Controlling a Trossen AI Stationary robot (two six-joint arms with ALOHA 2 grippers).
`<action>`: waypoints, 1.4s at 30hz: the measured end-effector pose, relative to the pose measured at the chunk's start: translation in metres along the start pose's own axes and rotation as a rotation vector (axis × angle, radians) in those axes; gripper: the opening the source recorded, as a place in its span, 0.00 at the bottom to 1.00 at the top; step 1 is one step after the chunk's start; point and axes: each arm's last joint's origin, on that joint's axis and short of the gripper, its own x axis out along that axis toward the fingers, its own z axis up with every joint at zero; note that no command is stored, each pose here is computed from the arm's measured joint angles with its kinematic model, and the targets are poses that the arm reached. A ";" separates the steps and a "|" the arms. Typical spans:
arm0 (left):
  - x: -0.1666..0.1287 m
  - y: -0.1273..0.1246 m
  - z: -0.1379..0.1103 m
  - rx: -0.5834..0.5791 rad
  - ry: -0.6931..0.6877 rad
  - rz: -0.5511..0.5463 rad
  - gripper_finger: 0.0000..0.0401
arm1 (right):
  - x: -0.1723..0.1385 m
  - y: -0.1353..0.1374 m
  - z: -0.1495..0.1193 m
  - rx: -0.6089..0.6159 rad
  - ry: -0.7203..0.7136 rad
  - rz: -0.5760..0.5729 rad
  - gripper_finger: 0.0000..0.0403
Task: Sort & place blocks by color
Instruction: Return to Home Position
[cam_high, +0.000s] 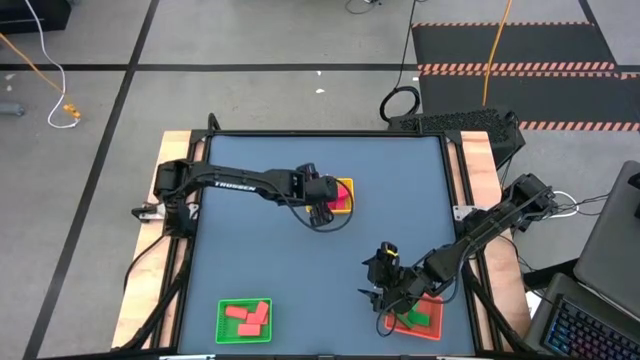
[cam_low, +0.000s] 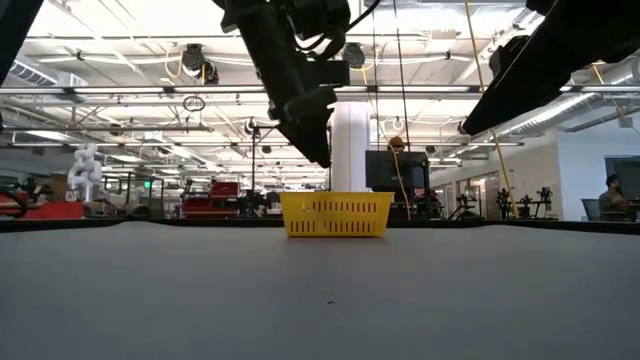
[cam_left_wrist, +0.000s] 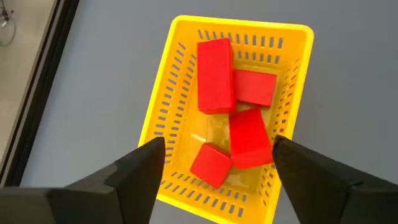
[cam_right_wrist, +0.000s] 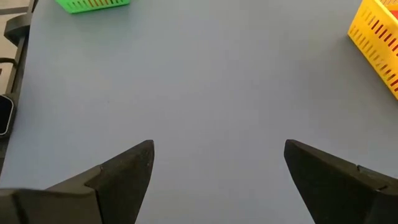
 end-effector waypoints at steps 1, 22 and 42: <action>0.000 0.000 0.000 0.001 0.001 0.000 0.75 | 0.000 0.000 0.000 -0.001 0.000 0.000 0.87; -0.066 -0.093 -0.008 0.070 -0.149 -0.259 0.40 | 0.000 -0.006 0.003 -0.072 -0.093 -0.151 0.87; -0.084 -0.056 -0.126 -0.147 -0.594 -0.408 0.14 | 0.033 -0.071 0.022 -0.119 0.082 -0.167 0.52</action>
